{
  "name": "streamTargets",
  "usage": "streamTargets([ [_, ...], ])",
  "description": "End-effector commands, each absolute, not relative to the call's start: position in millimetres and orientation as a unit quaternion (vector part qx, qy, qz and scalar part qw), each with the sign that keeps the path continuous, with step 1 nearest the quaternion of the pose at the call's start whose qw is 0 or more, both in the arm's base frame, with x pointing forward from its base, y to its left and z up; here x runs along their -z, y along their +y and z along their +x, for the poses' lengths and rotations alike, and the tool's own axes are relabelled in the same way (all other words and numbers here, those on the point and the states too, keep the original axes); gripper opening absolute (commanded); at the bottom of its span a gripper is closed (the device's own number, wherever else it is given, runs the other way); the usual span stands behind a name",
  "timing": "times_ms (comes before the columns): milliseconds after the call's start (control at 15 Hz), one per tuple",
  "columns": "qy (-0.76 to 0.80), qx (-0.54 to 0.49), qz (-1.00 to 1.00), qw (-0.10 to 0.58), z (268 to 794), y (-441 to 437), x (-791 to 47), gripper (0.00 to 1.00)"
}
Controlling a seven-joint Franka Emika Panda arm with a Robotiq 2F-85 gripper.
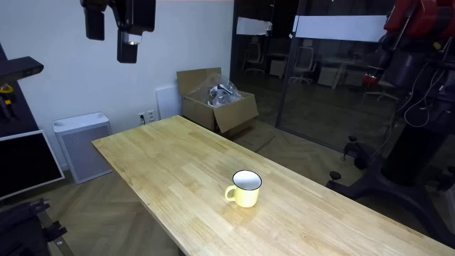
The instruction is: Move the cup slightly to the left
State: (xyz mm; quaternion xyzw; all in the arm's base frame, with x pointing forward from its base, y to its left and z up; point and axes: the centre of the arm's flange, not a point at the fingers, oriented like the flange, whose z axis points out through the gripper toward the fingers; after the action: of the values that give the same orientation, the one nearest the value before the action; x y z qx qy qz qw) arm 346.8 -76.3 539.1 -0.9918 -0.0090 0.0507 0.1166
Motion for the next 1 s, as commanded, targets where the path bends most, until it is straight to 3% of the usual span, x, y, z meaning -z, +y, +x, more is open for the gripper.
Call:
streamTargets([
  [0,-0.009,-0.050,-0.992,0.116,347.1,-76.3,-539.0,1.00],
  [933,-0.003,-0.044,-0.993,0.109,352.9,-77.8,-536.3,1.00],
])
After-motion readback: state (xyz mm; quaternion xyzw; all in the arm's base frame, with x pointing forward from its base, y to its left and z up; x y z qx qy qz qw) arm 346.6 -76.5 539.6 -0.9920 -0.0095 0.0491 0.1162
